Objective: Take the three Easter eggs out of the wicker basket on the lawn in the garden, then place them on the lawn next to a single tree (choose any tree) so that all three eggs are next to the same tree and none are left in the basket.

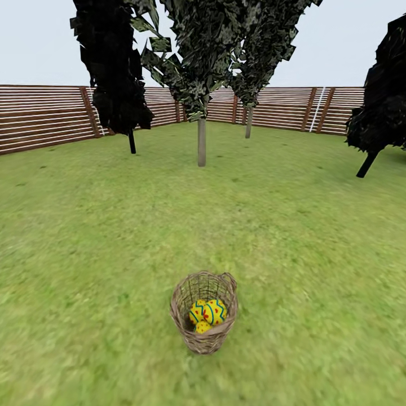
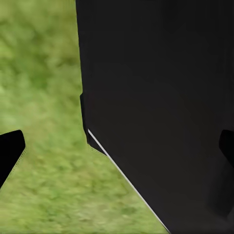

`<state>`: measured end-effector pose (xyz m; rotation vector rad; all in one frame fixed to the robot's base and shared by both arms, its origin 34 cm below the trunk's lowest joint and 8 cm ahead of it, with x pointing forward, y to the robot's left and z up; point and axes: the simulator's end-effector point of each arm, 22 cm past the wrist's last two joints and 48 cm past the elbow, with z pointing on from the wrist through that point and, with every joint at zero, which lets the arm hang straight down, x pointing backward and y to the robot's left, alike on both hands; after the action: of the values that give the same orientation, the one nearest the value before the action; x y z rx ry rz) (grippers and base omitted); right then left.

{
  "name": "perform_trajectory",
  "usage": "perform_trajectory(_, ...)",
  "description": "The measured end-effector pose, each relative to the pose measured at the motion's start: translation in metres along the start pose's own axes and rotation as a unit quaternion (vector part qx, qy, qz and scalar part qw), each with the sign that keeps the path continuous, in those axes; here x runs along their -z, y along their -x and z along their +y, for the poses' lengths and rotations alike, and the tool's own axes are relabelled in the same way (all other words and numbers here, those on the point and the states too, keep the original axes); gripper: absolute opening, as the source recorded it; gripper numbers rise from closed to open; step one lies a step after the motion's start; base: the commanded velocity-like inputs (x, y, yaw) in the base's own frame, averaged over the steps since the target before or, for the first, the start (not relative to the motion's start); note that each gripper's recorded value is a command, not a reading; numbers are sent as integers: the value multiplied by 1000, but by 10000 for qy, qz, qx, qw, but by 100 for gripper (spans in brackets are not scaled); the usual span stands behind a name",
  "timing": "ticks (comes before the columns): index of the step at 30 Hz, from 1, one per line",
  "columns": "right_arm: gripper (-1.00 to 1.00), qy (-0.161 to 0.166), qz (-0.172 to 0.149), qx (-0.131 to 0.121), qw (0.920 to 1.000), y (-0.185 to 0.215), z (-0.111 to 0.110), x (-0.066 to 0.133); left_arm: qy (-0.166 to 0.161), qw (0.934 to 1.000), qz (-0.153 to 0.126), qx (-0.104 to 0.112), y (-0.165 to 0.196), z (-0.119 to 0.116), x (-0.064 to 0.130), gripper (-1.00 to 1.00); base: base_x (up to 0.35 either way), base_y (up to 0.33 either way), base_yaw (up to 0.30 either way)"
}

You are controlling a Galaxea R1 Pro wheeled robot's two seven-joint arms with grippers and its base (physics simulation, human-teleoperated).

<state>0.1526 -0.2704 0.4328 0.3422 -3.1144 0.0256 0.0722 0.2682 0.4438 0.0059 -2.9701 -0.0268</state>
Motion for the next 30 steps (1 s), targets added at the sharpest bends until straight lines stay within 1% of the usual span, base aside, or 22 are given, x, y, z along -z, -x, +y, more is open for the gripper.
perform_trajectory(30, 100, 2, 9, 12, 10000, -1, 0, 0, -1, 10000, -1, 2, 0, 0, 0, 100, 334, 0, 0)
